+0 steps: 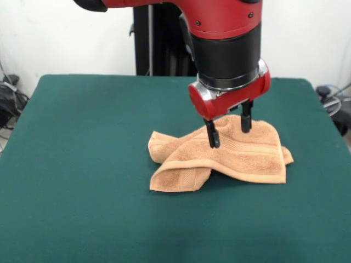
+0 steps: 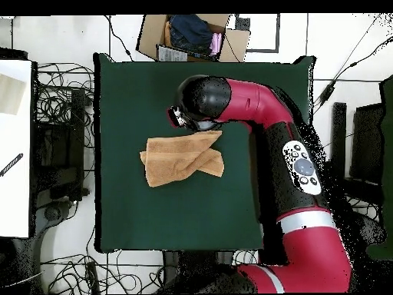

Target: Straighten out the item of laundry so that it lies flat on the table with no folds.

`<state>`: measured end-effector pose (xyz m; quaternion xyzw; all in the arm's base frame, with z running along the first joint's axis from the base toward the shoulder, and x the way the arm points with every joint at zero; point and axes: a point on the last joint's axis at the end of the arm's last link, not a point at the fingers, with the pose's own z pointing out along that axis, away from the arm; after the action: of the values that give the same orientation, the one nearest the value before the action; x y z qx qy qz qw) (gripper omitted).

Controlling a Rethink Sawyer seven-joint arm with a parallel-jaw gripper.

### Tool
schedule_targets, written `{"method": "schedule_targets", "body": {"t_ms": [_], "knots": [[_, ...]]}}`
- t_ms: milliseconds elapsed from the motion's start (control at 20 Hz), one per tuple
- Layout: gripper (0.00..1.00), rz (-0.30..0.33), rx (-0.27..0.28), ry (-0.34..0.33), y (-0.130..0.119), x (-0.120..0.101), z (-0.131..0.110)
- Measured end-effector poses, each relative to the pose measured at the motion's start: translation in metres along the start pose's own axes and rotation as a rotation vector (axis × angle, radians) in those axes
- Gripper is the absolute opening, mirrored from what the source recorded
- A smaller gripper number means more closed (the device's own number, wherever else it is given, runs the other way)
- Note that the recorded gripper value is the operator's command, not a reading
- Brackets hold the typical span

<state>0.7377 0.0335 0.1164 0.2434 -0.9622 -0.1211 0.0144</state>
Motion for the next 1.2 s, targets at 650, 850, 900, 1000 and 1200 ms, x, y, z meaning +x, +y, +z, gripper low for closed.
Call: {"method": "schedule_targets", "body": {"t_ms": [650, 850, 900, 1000, 1200], "knots": [[1.0, -0.035, -0.063, 0.033, 0.018, -0.006, 0.001], [1.0, -0.045, -0.09, 0.05, 0.02, -0.006, 0.004], [1.0, -0.047, -0.096, 0.053, 0.021, -0.006, 0.005], [1.0, -0.051, -0.114, 0.062, 0.023, -0.007, 0.008], [1.0, -0.054, -0.138, 0.078, 0.025, -0.007, 0.015]]}}
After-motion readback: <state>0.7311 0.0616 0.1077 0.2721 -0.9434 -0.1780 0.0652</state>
